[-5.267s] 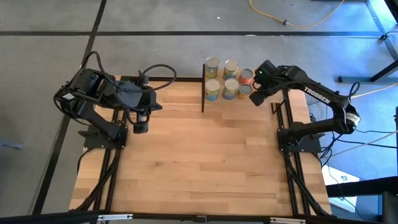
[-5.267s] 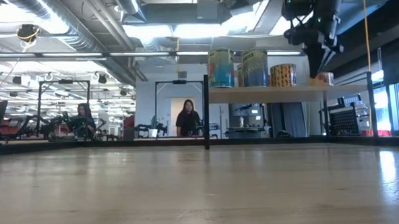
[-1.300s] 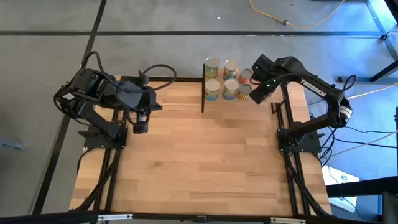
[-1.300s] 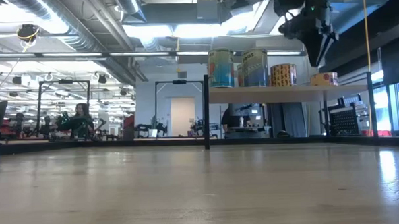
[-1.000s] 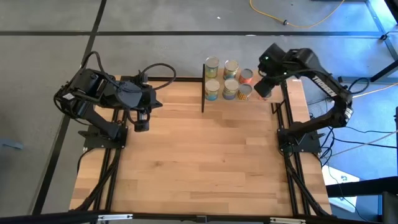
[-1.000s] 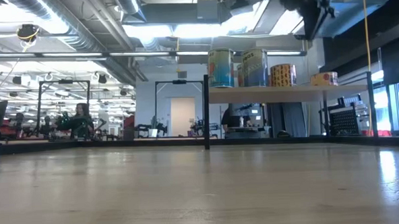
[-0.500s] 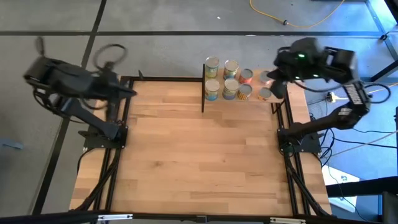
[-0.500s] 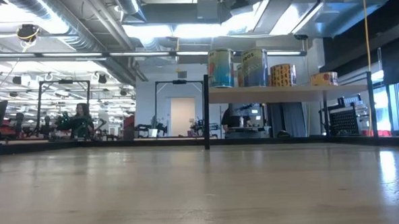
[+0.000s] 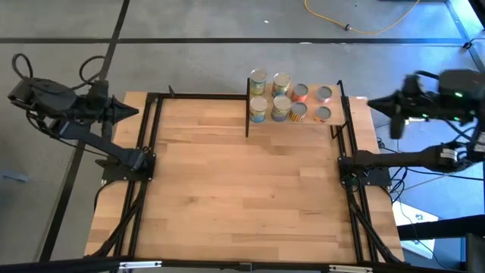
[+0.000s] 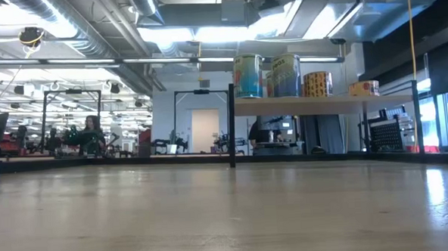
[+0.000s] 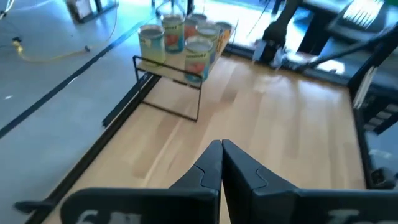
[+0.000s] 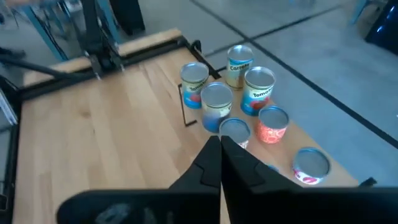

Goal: Pick and place cans onto a shelf
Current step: Return to Home Position

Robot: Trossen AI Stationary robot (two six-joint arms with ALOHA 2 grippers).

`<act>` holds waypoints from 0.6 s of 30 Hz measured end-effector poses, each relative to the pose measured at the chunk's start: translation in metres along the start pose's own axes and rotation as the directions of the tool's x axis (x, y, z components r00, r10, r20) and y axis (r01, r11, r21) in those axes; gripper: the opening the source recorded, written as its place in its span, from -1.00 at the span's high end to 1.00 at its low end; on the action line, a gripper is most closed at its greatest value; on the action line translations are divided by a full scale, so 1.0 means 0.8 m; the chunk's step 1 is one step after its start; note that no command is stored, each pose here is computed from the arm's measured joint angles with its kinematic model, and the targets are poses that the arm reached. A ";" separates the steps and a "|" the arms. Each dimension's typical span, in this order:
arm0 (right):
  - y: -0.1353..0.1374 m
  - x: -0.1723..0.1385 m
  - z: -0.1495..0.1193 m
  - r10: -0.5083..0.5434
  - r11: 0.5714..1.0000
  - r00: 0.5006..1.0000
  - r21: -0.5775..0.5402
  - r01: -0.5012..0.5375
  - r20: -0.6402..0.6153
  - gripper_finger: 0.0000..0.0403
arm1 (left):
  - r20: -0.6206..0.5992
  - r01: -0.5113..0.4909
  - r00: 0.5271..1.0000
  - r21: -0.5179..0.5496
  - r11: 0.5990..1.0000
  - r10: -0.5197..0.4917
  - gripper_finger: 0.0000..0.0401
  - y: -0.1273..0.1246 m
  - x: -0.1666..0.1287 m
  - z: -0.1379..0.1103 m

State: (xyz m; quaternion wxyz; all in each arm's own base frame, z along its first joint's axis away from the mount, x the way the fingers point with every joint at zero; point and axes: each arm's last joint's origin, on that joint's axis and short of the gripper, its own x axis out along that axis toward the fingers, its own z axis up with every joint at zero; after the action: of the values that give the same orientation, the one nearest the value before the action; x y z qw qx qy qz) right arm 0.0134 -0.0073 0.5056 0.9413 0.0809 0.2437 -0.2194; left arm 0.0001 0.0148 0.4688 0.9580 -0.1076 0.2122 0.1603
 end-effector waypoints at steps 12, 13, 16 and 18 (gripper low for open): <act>-0.001 0.007 -0.075 0.156 0.984 0.975 0.056 -0.167 0.161 0.99 | 0.274 0.193 0.943 0.014 0.981 -0.190 1.00 0.030 0.001 -0.074; -0.001 0.014 -0.079 0.173 0.983 0.972 0.039 -0.181 0.157 0.99 | 0.288 0.209 0.935 0.027 0.978 -0.208 1.00 0.030 0.005 -0.080; 0.002 0.035 -0.090 0.221 0.974 0.963 0.007 -0.225 0.154 0.99 | 0.334 0.254 0.908 0.044 0.966 -0.254 1.00 0.030 0.016 -0.099; 0.003 0.046 -0.098 0.248 0.968 0.957 -0.001 -0.251 0.154 0.99 | 0.362 0.280 0.888 0.059 0.958 -0.282 1.00 0.031 0.022 -0.111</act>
State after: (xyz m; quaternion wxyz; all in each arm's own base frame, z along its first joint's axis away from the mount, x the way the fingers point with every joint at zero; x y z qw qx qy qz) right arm 0.0101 0.0011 0.4197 0.9765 0.1026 0.1568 -0.1067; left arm -0.0262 0.0181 0.3791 0.9939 -0.1028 0.0121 0.0369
